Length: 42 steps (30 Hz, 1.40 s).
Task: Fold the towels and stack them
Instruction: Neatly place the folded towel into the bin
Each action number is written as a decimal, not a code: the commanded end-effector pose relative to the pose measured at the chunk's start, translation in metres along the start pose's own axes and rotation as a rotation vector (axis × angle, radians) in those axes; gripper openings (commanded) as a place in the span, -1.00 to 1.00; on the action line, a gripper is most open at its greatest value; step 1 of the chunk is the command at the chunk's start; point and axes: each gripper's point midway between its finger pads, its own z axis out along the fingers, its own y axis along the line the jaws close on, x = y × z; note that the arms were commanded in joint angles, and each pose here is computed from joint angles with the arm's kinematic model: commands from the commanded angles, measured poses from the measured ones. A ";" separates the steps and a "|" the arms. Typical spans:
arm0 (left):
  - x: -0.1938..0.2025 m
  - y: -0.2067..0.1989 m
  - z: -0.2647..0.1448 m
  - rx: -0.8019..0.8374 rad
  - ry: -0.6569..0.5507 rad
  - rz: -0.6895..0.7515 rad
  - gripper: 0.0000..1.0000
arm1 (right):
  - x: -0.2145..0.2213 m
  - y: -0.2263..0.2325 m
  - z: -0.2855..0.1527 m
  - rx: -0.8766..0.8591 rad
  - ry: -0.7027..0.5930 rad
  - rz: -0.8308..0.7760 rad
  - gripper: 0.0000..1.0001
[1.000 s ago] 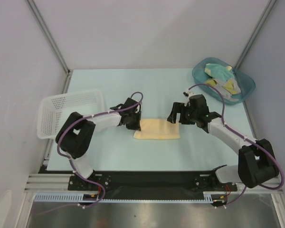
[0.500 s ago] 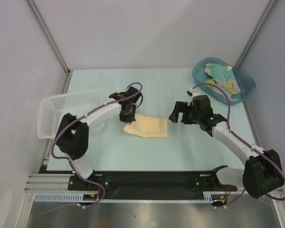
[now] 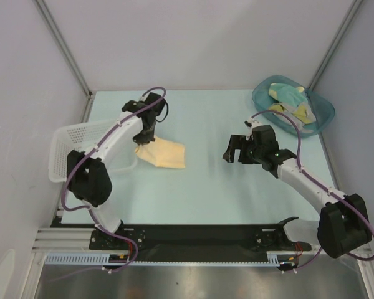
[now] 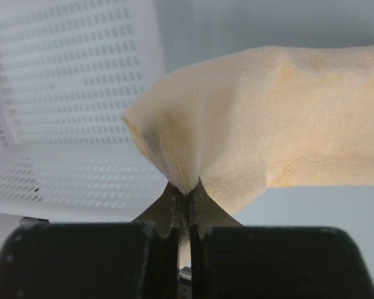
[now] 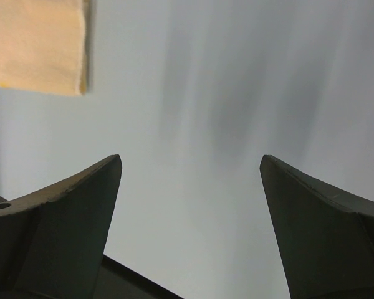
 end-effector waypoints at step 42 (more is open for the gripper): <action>0.033 0.214 0.086 -0.379 0.144 -0.162 -0.99 | -0.004 0.001 0.014 -0.025 0.017 -0.004 1.00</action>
